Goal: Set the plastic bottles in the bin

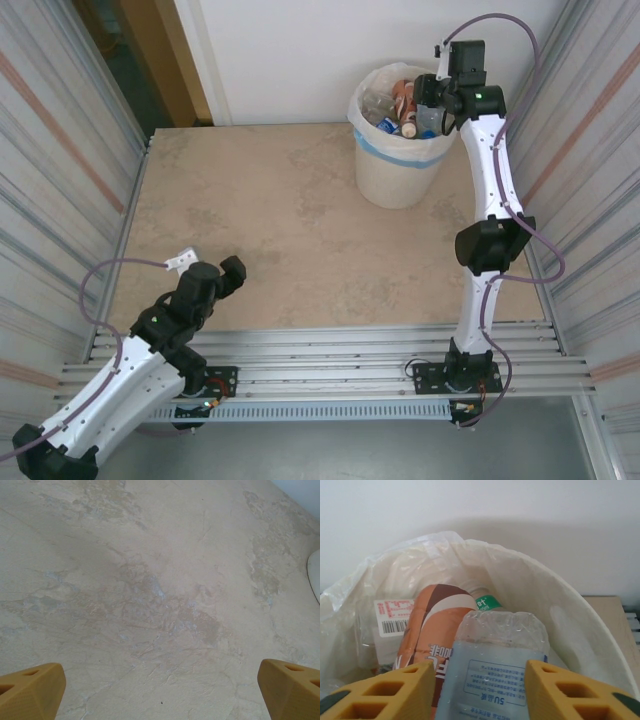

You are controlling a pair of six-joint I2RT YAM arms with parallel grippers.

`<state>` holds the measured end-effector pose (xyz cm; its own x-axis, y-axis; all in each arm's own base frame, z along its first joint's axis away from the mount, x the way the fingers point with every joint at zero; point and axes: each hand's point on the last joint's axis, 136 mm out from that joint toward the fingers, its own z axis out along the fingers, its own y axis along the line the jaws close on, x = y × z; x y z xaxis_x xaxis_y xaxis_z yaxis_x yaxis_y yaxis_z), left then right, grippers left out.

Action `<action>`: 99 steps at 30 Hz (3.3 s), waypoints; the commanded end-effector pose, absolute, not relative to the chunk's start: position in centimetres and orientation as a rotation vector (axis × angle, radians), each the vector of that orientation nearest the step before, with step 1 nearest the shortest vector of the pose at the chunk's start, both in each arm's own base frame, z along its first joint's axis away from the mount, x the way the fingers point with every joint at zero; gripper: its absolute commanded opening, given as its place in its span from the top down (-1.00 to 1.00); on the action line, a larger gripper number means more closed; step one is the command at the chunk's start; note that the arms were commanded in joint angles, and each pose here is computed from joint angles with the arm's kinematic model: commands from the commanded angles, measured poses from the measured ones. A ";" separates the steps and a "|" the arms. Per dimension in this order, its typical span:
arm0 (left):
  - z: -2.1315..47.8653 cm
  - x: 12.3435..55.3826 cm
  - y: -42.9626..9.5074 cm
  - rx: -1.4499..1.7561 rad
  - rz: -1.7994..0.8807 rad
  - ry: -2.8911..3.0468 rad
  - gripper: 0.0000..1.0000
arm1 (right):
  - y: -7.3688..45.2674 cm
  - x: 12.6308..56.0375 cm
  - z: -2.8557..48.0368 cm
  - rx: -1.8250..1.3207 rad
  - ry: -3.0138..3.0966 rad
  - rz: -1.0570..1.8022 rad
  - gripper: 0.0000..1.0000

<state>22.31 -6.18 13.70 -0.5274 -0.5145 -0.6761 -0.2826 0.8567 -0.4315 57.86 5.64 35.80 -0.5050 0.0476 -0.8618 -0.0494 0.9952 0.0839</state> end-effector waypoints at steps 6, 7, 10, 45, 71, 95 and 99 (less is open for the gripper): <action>15.5 22.6 -5.8 -0.589 -0.350 2.101 -0.97 | 4.7 57.0 32.7 0.063 2.191 0.130 0.31; 15.6 22.6 -5.8 -0.588 -0.349 2.100 -0.97 | 4.7 57.1 32.4 0.069 2.196 0.141 0.33; 15.7 22.6 -5.7 -0.586 -0.344 2.097 -0.97 | 4.7 57.0 31.6 0.078 2.211 0.160 0.32; 21.7 22.4 -2.9 -0.445 -0.162 1.953 -0.97 | -1.7 37.6 36.2 0.274 1.939 -0.081 -0.96; 20.2 25.9 -1.3 0.057 0.337 1.620 -0.97 | -1.4 30.9 15.0 0.201 1.930 -0.078 -0.96; 13.8 32.8 -1.6 0.137 0.178 1.730 -0.97 | 1.3 37.1 10.8 0.056 1.983 0.047 -0.96; 13.6 33.9 -2.4 0.180 0.141 1.729 -0.98 | 1.4 37.7 10.8 0.007 1.984 0.042 -0.96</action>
<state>32.33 -1.44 10.36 -0.2838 0.1902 -0.9398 0.0069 0.9805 0.1963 36.55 1.23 9.22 -0.4504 0.0630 -0.8906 0.0256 0.9980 0.0577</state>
